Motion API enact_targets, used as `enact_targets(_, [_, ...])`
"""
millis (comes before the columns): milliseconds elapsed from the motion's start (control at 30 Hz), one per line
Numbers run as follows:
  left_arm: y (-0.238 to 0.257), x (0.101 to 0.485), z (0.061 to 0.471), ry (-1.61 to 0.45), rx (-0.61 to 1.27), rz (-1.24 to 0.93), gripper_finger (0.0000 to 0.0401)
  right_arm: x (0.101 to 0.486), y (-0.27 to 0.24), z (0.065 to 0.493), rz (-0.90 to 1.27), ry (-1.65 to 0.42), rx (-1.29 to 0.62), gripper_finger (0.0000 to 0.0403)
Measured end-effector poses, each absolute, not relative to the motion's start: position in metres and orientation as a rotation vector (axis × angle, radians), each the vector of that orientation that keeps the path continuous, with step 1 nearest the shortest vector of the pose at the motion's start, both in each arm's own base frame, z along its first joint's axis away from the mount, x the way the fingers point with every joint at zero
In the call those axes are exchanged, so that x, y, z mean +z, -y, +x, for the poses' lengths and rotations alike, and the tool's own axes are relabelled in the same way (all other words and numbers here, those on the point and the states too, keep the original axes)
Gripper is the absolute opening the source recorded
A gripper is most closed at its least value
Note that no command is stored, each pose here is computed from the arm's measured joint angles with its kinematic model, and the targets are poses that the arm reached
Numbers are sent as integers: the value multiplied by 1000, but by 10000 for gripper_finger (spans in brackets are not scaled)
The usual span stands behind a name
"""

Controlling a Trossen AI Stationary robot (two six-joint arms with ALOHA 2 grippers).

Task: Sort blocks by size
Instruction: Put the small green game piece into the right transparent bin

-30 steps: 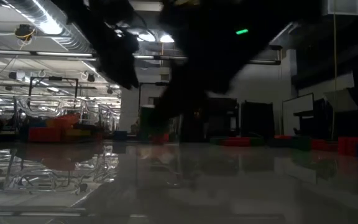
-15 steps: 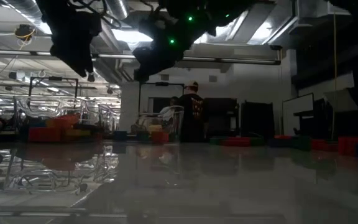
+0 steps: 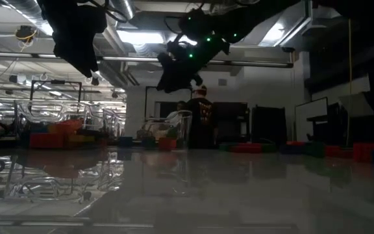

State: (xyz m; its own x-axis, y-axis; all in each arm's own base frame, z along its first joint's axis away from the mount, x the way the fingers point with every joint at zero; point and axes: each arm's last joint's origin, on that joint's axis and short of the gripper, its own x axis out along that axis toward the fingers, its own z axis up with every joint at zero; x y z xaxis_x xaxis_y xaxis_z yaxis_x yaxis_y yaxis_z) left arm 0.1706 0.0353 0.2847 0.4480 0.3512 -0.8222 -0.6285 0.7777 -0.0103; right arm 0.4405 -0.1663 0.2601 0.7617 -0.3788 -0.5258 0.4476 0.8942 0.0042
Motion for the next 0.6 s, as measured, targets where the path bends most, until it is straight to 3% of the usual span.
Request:
enact_targets(100, [-33,284,172,-928,606,-329,223,274,154,430,139,-651,-418,189])
enact_targets(400, [-25,256,189,-810,521,-292,223,321,70,381,278,-1241,-271,190])
enact_targets(533, [-21,244,195,-728,490,-299,223,320,13,361,249,-1518,-215,190])
enact_targets(600, [-19,238,196,-715,477,-297,223,315,-17,358,196,-1559,-190,190])
